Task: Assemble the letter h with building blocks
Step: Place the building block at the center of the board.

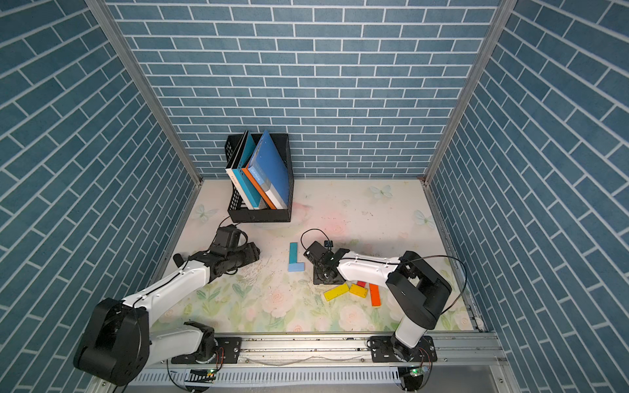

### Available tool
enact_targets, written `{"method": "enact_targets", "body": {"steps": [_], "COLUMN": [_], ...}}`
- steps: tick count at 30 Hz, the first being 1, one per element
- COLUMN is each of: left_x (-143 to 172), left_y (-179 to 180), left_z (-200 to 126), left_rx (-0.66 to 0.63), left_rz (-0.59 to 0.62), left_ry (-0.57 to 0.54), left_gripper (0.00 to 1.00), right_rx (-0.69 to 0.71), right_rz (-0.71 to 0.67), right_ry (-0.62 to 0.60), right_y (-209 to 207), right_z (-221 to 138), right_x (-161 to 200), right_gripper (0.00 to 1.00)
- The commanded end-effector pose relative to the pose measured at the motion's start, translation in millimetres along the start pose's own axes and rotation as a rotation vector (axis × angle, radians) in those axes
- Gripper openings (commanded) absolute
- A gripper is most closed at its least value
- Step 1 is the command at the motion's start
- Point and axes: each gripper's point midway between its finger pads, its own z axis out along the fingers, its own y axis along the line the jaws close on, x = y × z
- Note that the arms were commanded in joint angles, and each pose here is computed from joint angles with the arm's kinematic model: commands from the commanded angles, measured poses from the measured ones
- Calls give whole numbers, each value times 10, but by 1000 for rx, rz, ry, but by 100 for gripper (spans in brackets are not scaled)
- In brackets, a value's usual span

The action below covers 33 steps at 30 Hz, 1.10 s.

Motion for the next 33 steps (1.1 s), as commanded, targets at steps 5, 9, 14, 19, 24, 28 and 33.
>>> {"method": "enact_targets", "body": {"steps": [5,9,14,19,24,28,33], "left_x": [54,52,56,65,75,80,67], "left_y": [39,37,41,49,49,43,24], "left_z": [24,32,44,59,65,66,59], "left_rx": [-18,-20,-21,-24,-23,-21,-15], "left_rz": [9,10,10,9,11,14,15], "left_ry": [16,18,20,24,27,28,25], "left_gripper": [68,68,68,68,68,68,68], "right_rx": [26,36,8,-8,-55,-119,-191], "right_rz": [-90,-107,-108,-96,-5,33,72], "right_ry": [-41,-46,-43,-49,-78,-96,-91], "right_y": [121,152,202,230,163,214,284], "right_z": [150,191,224,231,127,26,21], "right_x": [-298,-371,-360,-375,-408,-416,-423], "right_gripper": [30,31,33,62,78,84,91]}}
